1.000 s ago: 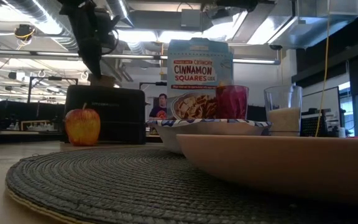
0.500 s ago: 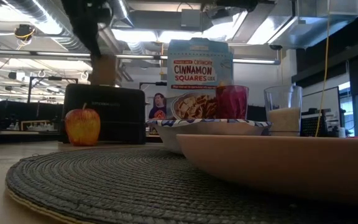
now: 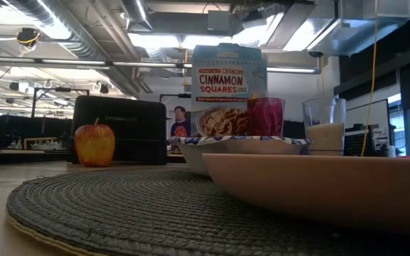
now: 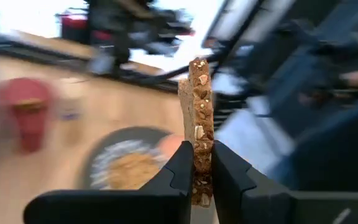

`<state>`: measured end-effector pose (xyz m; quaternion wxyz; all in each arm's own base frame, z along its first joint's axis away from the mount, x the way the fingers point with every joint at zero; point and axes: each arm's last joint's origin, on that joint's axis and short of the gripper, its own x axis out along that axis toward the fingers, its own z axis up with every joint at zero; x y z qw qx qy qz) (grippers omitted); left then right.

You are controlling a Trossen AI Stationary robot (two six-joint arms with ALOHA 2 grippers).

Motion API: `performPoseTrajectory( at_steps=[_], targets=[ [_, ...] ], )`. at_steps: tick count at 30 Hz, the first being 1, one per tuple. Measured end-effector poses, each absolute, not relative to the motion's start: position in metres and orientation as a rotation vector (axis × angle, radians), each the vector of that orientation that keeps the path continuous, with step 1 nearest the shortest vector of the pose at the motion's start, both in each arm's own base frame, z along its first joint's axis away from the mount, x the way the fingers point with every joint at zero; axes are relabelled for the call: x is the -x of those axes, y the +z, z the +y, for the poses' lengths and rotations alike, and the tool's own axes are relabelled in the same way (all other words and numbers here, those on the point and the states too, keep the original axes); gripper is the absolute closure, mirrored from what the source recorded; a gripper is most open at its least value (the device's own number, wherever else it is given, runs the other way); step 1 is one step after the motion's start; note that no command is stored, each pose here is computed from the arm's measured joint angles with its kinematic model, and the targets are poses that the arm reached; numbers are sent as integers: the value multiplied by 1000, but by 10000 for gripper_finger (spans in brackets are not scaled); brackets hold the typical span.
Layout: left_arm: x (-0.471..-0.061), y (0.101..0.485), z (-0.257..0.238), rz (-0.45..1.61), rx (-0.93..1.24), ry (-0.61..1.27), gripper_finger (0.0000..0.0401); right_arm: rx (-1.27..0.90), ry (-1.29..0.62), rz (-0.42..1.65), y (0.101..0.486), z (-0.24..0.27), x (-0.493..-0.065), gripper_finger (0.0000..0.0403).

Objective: Arrange a breakfast setting
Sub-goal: Put the bread on the pink plate

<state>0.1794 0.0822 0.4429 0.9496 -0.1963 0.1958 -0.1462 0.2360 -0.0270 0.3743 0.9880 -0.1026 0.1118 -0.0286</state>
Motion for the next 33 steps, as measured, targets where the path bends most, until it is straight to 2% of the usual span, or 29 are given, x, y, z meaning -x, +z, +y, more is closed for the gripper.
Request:
performPoseTrajectory(
  at_steps=[8, 13, 18, 25, 33],
  targets=[
    [-246, 405, 49, 541, 514, -412, 375, 218, -101, 204, 395, -25, -212, 155],
    [-290, 394, 35, 489, 522, -435, 375, 144, -18, 280, 391, -21, -198, 155],
    [-325, 374, 30, 522, 639, -508, 374, 85, 35, 332, 388, -18, -184, 155],
    [-354, 345, 5, 628, 748, -455, 375, 52, 74, 306, 395, -14, -160, 155],
    [-375, 315, -39, 748, 790, -498, 375, 159, 56, 264, 401, -13, -143, 155]
  ],
)
